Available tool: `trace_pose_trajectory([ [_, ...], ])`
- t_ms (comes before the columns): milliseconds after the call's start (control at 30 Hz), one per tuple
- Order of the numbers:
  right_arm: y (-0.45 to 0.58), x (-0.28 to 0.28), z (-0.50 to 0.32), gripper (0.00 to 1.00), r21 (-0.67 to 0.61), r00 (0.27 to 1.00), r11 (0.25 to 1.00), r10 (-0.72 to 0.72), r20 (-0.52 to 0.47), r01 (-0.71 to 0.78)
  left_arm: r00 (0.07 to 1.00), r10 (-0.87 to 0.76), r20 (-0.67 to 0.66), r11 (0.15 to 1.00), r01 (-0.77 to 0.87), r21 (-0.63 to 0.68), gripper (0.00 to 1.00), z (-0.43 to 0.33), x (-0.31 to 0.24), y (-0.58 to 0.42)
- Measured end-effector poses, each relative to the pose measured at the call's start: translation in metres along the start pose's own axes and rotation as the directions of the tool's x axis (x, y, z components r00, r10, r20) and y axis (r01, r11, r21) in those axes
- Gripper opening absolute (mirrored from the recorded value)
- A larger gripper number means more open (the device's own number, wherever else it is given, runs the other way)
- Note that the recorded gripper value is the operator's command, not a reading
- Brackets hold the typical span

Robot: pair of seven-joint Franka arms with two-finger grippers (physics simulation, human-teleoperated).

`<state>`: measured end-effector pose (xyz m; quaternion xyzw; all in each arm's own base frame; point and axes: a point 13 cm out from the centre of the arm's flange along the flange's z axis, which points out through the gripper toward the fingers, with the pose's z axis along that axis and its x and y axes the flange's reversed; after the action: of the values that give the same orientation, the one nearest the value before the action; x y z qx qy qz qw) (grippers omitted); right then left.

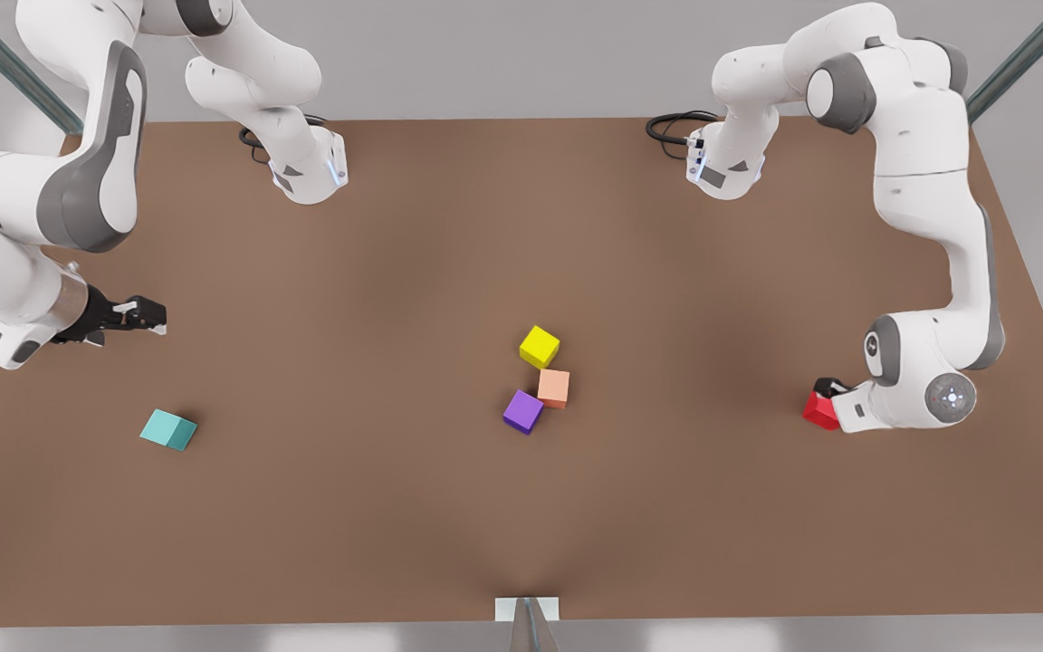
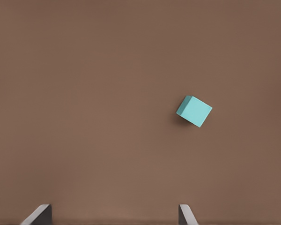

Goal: Pick up red wooden cube and pass to hand red wooden cube and place in blue wooden cube

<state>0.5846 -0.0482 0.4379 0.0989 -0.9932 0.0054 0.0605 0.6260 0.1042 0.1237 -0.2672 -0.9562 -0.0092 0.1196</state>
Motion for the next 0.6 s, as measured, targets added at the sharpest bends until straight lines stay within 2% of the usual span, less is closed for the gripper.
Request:
trace_pose_trajectory([
  [200, 0.000, 0.001, 0.003, 1.00, 0.002, 1.000, 1.000, -0.012, -0.010, 0.012, 0.996, 0.090, 0.007, 0.996, -0.090, -0.007, 1.00, 0.015, -0.001, 0.006],
  [600, 0.000, 0.001, 0.009, 1.00, -0.001, 0.999, 0.999, -0.033, -0.026, 0.033, 0.999, 0.033, -0.025, 0.999, -0.033, 0.020, 1.00, 0.037, 0.005, 0.004],
])
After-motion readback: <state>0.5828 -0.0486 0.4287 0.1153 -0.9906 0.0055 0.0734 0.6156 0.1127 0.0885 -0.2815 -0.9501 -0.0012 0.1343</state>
